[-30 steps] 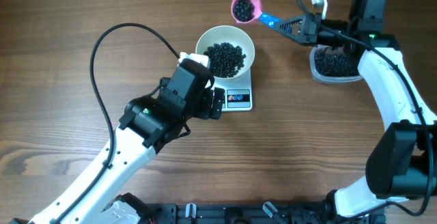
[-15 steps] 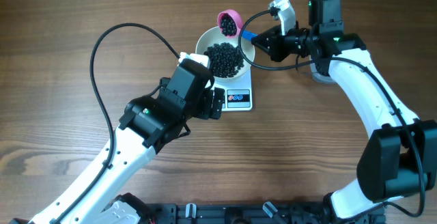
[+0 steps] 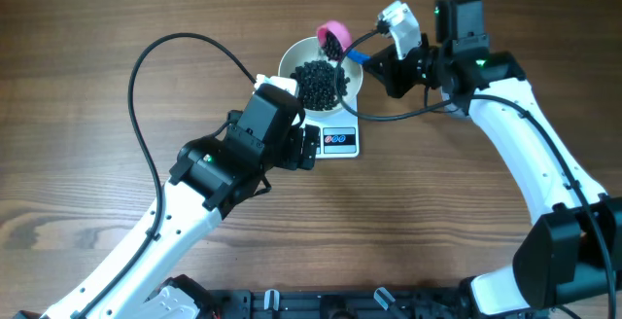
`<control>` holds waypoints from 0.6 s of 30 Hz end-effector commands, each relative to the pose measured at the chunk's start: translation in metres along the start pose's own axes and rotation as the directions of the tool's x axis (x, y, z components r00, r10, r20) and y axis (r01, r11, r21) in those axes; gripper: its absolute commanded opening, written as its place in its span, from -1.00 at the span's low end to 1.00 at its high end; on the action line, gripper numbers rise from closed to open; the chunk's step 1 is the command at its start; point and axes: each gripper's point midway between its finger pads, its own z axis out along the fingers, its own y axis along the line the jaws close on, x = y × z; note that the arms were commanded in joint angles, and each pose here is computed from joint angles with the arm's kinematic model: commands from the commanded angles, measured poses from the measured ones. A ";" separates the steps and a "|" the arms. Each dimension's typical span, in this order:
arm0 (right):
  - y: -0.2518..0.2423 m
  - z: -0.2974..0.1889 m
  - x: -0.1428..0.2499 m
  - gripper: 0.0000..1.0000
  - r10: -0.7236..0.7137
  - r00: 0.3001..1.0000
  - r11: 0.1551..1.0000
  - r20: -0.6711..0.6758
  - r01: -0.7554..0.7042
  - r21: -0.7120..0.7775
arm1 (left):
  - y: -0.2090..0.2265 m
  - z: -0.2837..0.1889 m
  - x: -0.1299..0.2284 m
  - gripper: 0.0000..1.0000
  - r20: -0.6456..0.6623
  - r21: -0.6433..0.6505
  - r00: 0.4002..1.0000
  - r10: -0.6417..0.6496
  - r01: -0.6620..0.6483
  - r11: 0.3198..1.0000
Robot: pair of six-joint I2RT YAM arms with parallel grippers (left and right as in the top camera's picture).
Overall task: Scoop item into bowl and weigh 150g on scale
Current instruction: 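Tilt the pink cup with the right gripper to pour beans into bowl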
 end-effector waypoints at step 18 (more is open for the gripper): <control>0.008 -0.029 -0.011 -0.91 -0.222 0.974 0.958 -0.053 0.228 0.176 | -0.004 -0.003 -0.005 1.00 0.012 0.015 1.000 0.012 -0.013 1.000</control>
